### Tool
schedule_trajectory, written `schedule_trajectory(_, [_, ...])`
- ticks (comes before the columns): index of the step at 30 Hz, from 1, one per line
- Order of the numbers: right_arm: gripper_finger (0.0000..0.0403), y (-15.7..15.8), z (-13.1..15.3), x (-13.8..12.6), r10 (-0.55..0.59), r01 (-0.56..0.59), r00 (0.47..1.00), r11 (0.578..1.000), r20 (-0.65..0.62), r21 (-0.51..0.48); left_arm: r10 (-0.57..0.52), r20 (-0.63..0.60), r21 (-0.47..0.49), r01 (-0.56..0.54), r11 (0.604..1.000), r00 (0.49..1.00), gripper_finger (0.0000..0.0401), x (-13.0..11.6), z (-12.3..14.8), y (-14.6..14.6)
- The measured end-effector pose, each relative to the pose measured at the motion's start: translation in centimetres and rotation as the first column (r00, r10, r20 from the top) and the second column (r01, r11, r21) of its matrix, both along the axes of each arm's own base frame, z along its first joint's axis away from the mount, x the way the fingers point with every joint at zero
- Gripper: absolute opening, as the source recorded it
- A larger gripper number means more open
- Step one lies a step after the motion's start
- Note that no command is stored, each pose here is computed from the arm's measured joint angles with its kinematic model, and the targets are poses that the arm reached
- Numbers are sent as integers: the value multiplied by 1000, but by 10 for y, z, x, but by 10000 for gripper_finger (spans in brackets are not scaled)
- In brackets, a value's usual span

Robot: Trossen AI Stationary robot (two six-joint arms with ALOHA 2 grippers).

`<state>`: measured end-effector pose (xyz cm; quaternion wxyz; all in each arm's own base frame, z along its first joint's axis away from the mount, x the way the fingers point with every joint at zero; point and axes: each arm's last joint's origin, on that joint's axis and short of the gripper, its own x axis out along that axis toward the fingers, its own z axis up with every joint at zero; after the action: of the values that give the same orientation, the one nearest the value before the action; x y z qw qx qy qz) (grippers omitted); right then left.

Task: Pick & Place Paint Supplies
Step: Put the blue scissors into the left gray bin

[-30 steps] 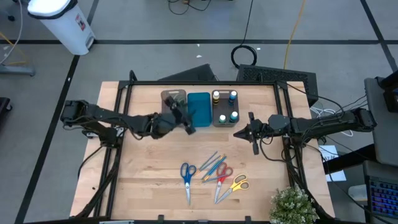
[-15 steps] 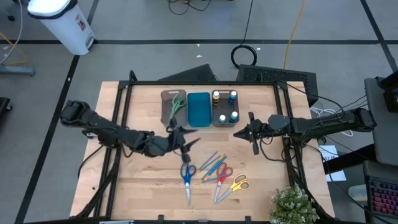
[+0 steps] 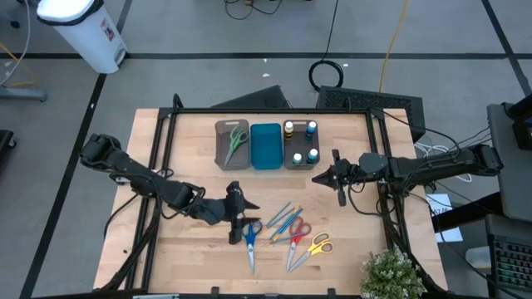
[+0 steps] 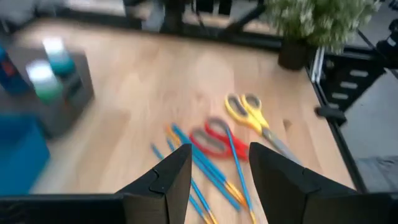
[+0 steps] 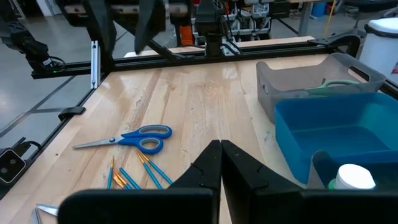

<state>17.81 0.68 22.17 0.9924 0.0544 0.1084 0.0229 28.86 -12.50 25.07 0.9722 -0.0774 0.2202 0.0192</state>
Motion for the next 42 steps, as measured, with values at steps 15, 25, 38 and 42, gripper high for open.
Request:
schedule_trajectory(15, [0,0,0,0,0,0,1000,1000,0,0,203,-290,-209,-269,940,935,170,-17,-24,5])
schedule_trajectory(25, [0,0,0,0,0,0,1000,1000,0,0,202,-315,-186,-269,945,927,170,-16,-33,0])
schedule_trajectory(38, [0,0,0,0,0,0,1000,1000,-1,0,80,-499,-66,-130,989,863,170,6,-107,-16])
schedule_trajectory(42, [0,0,0,0,0,0,1000,1000,-1,0,54,-542,-85,-119,989,839,170,9,-118,-14])
